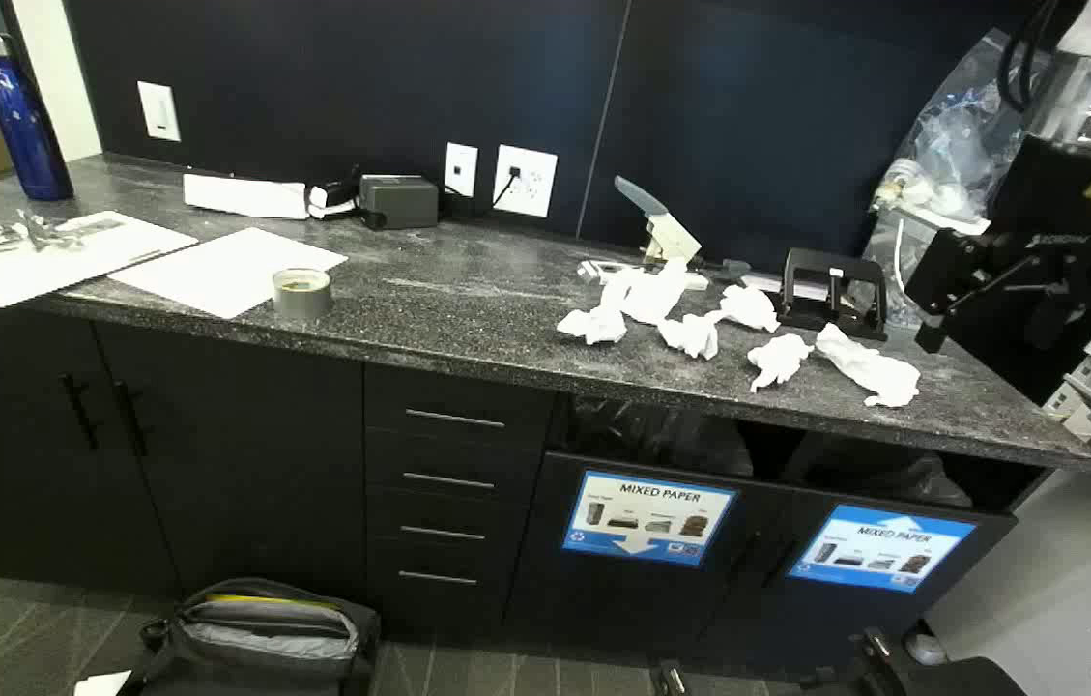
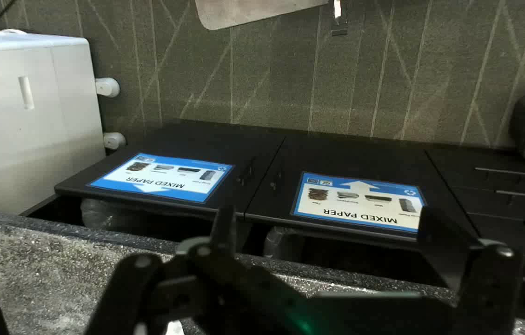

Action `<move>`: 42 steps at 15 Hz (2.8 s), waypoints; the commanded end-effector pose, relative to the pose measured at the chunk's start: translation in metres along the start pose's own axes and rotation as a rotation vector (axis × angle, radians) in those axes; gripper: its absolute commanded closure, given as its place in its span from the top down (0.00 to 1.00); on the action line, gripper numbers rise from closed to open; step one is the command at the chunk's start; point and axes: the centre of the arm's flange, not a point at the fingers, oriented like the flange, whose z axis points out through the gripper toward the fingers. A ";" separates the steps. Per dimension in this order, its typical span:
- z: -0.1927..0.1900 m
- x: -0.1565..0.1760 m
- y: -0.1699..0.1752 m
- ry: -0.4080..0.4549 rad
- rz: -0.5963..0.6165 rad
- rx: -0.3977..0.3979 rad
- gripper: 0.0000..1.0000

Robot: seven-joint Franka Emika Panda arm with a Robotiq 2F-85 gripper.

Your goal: Put the papers on the countertop in the trash cans

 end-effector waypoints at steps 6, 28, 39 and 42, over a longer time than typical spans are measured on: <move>-0.002 0.000 0.001 0.006 0.001 0.000 1.00; 0.105 0.233 0.198 0.081 -0.433 0.109 1.00; 0.225 0.296 0.206 0.046 -0.475 0.180 1.00; 0.230 0.320 0.203 0.073 -0.498 0.149 1.00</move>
